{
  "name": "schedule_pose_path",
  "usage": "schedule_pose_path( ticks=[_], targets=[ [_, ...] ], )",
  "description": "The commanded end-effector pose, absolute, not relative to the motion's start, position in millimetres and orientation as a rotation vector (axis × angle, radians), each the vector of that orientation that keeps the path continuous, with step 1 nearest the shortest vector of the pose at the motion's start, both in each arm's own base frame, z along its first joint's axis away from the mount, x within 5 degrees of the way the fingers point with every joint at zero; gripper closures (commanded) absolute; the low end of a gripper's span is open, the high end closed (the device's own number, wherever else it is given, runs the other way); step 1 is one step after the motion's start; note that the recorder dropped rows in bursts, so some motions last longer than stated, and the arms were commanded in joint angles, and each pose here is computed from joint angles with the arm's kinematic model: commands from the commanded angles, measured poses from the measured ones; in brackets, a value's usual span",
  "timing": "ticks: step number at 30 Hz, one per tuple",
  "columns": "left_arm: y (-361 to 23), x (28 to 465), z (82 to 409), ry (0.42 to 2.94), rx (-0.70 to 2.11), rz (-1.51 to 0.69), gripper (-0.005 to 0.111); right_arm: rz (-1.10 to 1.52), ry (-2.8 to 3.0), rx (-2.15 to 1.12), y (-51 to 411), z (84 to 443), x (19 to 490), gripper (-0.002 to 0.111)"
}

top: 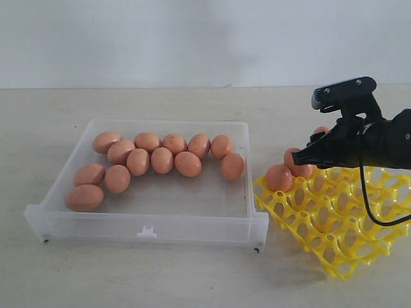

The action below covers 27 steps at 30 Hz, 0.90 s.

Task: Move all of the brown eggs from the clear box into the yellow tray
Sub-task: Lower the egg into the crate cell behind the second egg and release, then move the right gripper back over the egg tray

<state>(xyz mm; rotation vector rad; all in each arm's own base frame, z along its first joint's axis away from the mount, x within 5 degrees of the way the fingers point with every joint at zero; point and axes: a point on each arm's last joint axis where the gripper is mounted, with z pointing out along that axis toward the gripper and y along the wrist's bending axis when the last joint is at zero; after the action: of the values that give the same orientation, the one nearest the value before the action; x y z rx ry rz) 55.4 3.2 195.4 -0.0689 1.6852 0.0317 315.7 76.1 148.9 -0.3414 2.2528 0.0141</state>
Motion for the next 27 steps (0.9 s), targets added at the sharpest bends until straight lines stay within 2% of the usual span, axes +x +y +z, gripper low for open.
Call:
schedule_pose_path(
  ticks=[1,14,25,27],
  targets=[
    [3,56,195,1.685,-0.066,0.036,0.111,0.005,2.226,-0.329,74,152,319,0.044],
    [3,56,195,1.685,-0.066,0.036,0.111,0.004,2.209,-0.322,74,156,319,0.045],
    [3,56,195,1.685,-0.066,0.036,0.111,-0.006,2.065,-0.206,57,201,316,0.045],
    [3,56,195,1.685,-0.066,0.036,0.111,0.012,2.036,-0.192,58,214,312,0.048]
  ],
)
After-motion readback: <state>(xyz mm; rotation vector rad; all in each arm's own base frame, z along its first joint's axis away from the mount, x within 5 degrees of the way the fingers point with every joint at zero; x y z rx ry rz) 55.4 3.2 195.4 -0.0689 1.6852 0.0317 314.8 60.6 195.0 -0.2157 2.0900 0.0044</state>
